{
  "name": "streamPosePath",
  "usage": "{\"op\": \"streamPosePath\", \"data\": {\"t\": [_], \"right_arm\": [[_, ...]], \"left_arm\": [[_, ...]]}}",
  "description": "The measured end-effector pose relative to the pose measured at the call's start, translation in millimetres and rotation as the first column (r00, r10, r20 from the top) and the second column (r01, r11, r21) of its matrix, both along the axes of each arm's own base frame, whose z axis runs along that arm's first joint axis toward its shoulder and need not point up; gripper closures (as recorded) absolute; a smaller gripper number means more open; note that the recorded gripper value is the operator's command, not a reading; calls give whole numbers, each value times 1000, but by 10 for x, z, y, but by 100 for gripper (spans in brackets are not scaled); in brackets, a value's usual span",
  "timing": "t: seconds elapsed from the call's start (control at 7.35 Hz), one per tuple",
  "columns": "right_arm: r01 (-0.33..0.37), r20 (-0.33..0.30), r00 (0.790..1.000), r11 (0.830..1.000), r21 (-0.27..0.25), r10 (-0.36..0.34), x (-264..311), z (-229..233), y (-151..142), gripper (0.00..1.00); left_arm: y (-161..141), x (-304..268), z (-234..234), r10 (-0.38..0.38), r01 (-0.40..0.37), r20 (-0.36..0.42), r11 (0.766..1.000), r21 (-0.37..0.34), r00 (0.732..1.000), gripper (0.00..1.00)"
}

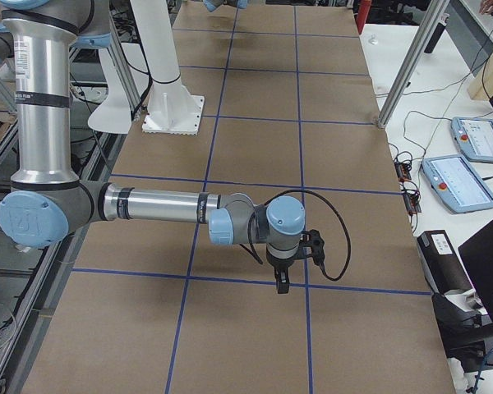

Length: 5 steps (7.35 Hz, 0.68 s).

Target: Transfer and stack yellow cup on green cup

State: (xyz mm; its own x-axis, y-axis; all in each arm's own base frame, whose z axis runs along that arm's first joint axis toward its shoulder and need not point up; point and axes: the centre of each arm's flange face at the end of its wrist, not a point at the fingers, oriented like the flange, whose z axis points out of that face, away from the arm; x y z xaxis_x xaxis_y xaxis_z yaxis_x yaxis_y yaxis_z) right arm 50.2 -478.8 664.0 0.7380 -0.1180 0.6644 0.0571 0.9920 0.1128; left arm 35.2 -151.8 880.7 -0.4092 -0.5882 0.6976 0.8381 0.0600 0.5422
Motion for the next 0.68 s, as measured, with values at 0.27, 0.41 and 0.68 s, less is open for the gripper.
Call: {"op": "streamPosePath", "data": {"t": [0.27, 0.41, 0.68], "right_arm": [[0, -1, 1000, 1000, -3, 0, 1, 13, 21, 0], [-1, -2, 1000, 1000, -4, 1, 2, 16, 24, 0], [-1, -3, 1000, 1000, -3, 1, 3, 17, 27, 0]], "left_arm": [[-5, -173, -118, 115, -115, -3, 992, 44, 993, 49], [-45, -251, -123, 177, -177, 8, 981, 75, 984, 48], [-282, -476, -102, 282, -285, 46, 936, 206, 958, 48]]}}
